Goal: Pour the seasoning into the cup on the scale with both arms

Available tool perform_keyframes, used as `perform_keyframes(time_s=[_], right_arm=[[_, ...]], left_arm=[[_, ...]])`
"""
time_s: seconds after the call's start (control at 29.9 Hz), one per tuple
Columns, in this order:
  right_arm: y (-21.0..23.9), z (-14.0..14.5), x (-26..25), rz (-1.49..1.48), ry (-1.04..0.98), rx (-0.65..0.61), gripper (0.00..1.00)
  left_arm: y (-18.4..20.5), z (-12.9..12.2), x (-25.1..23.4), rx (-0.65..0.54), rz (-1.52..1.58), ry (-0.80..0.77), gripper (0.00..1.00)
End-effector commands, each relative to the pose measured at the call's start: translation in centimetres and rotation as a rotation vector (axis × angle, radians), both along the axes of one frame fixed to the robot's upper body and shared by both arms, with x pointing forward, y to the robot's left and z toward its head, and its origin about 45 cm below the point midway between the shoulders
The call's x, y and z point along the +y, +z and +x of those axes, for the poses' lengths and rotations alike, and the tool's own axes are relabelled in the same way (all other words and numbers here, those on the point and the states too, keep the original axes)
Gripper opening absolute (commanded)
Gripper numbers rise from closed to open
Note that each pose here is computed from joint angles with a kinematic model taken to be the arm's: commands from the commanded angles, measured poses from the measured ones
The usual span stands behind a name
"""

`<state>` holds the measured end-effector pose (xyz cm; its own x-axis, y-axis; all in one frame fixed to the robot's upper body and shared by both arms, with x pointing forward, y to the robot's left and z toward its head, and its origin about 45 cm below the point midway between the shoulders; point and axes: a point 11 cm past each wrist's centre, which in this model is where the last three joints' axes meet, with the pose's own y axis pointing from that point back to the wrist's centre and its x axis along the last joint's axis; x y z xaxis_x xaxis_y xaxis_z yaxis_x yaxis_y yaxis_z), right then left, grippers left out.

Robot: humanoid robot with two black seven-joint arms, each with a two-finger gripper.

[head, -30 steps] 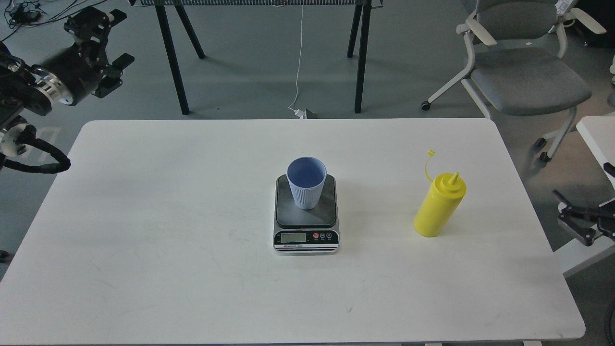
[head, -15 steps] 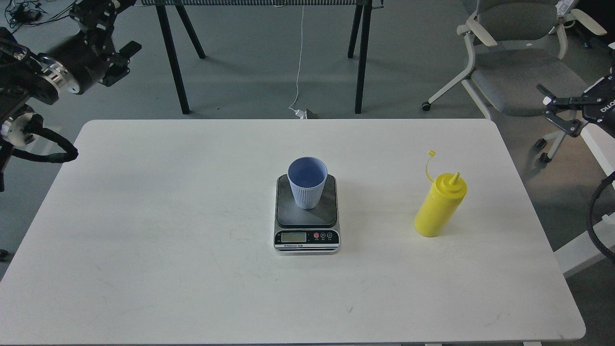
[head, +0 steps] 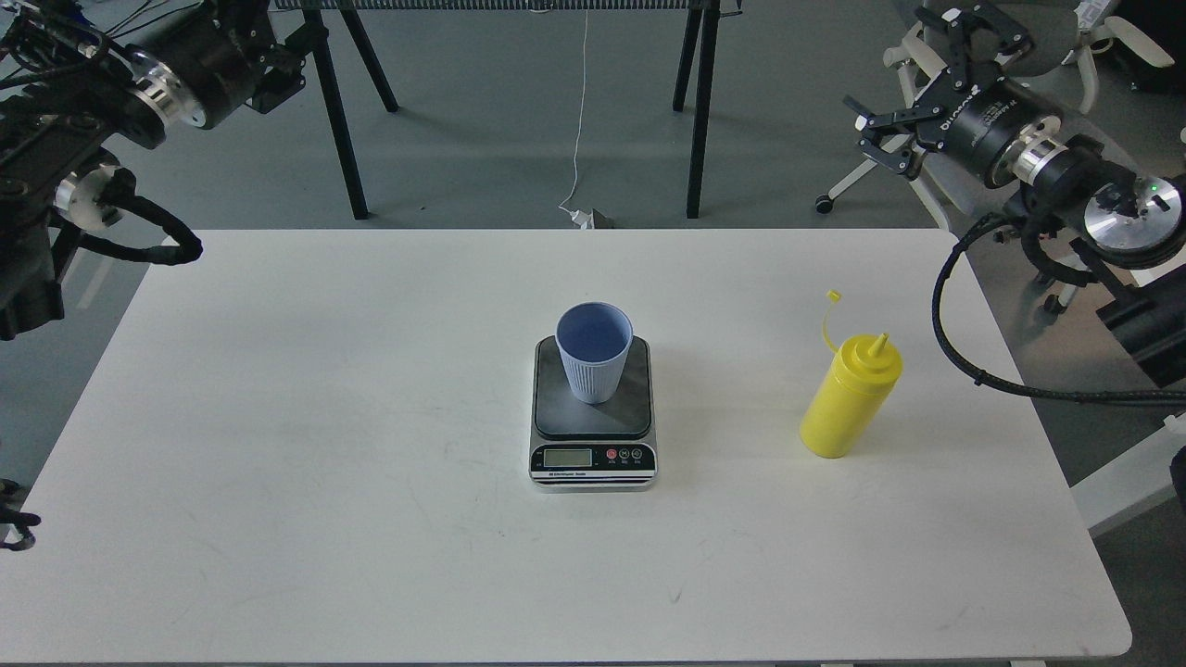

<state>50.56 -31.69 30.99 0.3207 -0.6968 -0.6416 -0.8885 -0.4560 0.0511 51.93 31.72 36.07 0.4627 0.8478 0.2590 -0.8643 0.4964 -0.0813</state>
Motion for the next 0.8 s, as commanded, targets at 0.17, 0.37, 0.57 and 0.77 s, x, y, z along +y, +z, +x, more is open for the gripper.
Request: perform_keyframes(time_s=[0.17, 0.37, 0.57, 0.77], right_arm=[[-0.2, 0.5, 0.0, -0.003, -0.02, 0.008, 0.97], [-0.8, 0.5, 0.6, 0.003, -0.015, 0.018, 0.97], [-1.4, 0.3, 0.1, -0.001, -0.025, 0.031, 0.97], [-1.6, 0.3, -0.2, -0.003, -0.037, 0.035, 0.97]], left_arm=[[1.9, 0.7, -3.2, -0.032, 0.031, -0.061, 0.99], [0.8, 0.8, -5.2, -0.014, 0.007, -0.091, 0.99], [-0.7, 0.5, -3.3, 0.013, 0.0, -0.048, 0.99], [-4.0, -0.8, 1.1, 0.077, -0.023, 0.035, 0.99]])
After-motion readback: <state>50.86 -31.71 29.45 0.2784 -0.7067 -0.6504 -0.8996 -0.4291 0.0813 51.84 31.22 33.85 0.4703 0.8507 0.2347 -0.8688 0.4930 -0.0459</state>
